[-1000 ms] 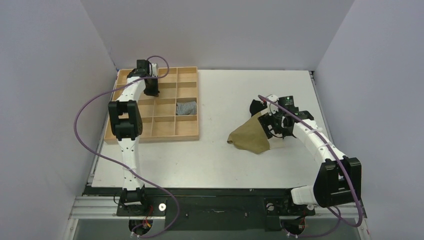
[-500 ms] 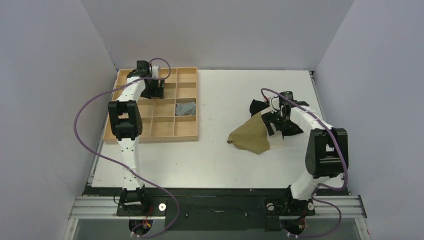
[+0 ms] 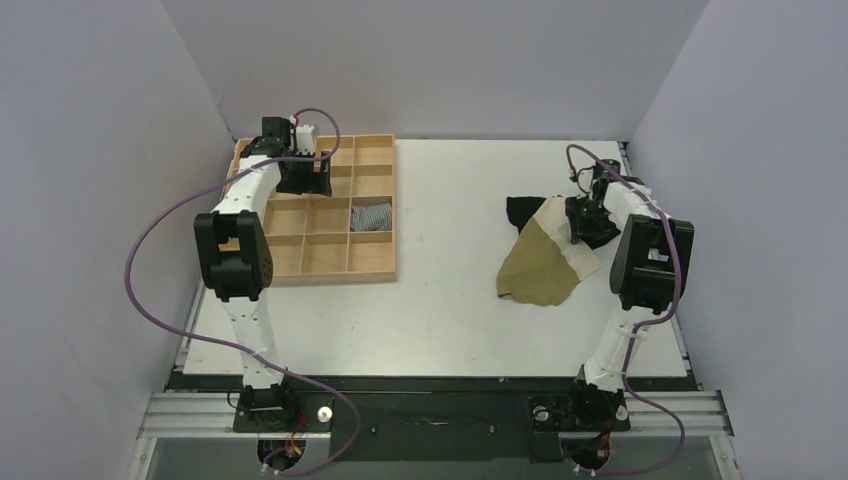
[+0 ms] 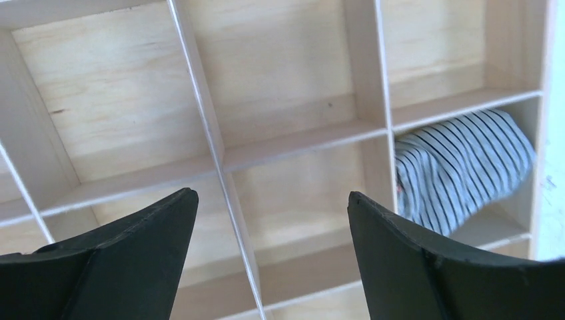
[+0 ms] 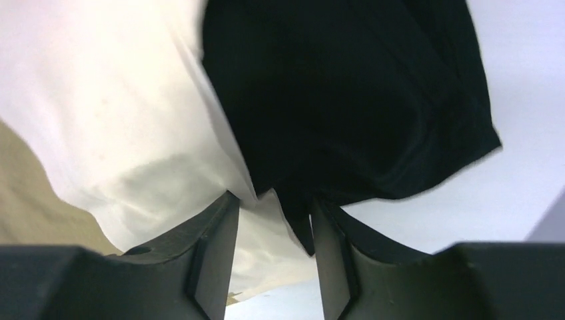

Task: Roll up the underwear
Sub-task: Pick up the underwear.

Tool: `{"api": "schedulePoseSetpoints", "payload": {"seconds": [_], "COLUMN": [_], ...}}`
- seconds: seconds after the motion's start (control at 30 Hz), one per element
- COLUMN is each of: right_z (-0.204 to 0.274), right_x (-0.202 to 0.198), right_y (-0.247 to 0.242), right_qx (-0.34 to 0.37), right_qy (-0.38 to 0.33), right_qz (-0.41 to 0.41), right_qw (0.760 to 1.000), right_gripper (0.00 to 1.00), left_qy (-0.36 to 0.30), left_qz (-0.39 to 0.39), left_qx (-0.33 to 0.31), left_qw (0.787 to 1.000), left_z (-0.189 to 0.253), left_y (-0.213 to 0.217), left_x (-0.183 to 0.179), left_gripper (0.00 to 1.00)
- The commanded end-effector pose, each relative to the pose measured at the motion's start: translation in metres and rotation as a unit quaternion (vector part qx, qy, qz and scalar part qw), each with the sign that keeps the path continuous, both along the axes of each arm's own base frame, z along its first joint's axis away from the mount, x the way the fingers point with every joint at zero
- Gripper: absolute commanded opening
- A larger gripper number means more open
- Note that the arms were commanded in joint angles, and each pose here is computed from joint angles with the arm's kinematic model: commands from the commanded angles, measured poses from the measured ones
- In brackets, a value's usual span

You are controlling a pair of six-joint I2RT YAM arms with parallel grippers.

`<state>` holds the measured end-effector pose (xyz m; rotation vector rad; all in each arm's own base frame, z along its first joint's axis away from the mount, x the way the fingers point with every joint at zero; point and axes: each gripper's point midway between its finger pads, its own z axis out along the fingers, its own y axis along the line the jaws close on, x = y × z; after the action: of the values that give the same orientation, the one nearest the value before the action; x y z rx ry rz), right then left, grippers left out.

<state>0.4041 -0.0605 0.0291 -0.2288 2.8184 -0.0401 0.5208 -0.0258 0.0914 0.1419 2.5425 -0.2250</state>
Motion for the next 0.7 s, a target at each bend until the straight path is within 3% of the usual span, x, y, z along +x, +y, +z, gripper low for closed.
{"api": "schedulePoseSetpoints", "payload": {"seconds": [0.0, 0.27, 0.5, 0.63, 0.67], "right_z": [0.016, 0.04, 0.07, 0.065, 0.053], "right_x": [0.022, 0.046, 0.017, -0.029, -0.046], "right_y": [-0.041, -0.083, -0.043, -0.022, -0.018], "right_qx": [-0.022, -0.045, 0.006, -0.006, -0.007], "right_qy": [-0.028, -0.077, -0.102, -0.077, -0.055], "right_qz": [-0.08, -0.141, -0.056, 0.009, 0.017], "right_qw": [0.996, 0.986, 0.993, 0.997, 0.998], "right_gripper": [0.37, 0.32, 0.52, 0.61, 0.64], "left_qy": [-0.064, -0.087, -0.106, -0.106, -0.106], "left_qz": [-0.02, -0.028, -0.04, -0.049, -0.05], "left_qx": [-0.017, -0.01, -0.021, -0.03, -0.031], "left_qw": [0.998, 0.996, 0.993, 0.993, 0.993], "left_z": [0.05, 0.071, 0.091, 0.093, 0.093], "left_y": [-0.01, -0.009, -0.015, -0.019, -0.02], "left_x": [-0.006, -0.028, -0.045, -0.062, -0.065], "left_gripper": [0.81, 0.83, 0.84, 0.99, 0.98]}}
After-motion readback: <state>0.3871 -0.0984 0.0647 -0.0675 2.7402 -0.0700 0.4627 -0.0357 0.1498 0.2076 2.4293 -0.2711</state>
